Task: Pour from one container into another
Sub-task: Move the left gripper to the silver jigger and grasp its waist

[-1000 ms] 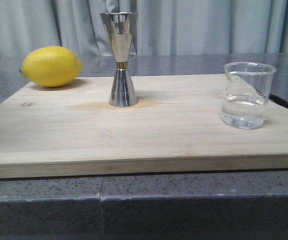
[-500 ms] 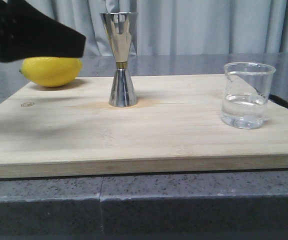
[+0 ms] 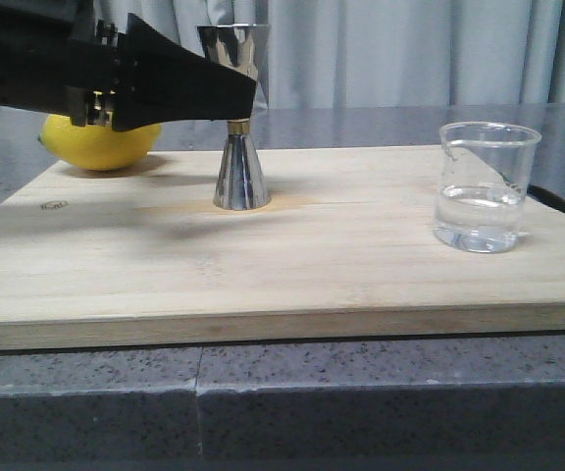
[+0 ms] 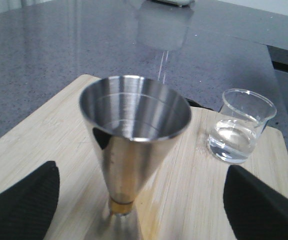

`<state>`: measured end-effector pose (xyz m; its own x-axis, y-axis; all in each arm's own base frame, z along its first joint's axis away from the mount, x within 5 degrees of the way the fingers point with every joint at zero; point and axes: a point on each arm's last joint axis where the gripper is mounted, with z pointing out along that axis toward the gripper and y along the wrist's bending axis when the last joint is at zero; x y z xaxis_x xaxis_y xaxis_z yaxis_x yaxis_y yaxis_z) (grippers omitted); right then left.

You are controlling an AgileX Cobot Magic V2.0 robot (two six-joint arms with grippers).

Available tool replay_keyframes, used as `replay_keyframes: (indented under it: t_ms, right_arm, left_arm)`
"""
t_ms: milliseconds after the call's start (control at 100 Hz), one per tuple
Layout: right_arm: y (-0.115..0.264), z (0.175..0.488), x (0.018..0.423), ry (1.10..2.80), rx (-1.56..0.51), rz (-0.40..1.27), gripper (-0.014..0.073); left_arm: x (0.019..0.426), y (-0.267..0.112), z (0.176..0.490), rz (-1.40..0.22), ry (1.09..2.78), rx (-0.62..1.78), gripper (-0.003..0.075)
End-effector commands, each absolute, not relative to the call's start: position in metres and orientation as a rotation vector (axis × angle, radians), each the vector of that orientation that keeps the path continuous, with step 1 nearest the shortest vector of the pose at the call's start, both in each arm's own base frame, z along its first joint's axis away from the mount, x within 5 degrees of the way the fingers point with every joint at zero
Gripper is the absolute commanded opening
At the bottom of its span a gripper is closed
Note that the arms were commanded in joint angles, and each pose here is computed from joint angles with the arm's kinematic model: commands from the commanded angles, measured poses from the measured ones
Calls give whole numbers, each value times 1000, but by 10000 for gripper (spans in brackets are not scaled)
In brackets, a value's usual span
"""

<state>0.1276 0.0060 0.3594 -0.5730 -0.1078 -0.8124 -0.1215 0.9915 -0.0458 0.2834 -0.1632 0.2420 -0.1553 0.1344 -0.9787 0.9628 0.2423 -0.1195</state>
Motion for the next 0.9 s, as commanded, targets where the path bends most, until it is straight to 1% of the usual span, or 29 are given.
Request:
replay_keyframes:
  t_ms: [0,160,390,440,490,590,680,780,890]
  right_arm:
    - [5,374,131,2088,-156,4,659]
    - [5,374,131,2088,-156,4,659]
    - [5,374,131,2088,-156,4,659]
    - [5,374,131,2088,-156,4,659]
    - [5,374,131,2090,-157,4,659]
    - [5,374,131,2092,-157,4,659]
    - [5,374,131,2095,-158,5,659]
    - [5,374,131,2095,-158,5,659]
    - [5,374,131,2095,-158,5,659]
  left_arm:
    - [285,-169,269,-1133,1376,1026,608]
    - [292,-175,267,-1149,1366,1036,608]
    - [287,-188,262,-1182,1365,1065,600]
    - [287,-188,262,-1182,1365,1065,573]
    - [287,-188,262,-1182,1365,1065,529]
    - [287,-188,262,-1182,1365,1065,413]
    - [287,-188,262,-1182,1365,1065,332]
    - [287,-188,262,-1182,1365,1065,277]
    - [287,-188,262,-1182,1365,1065,259]
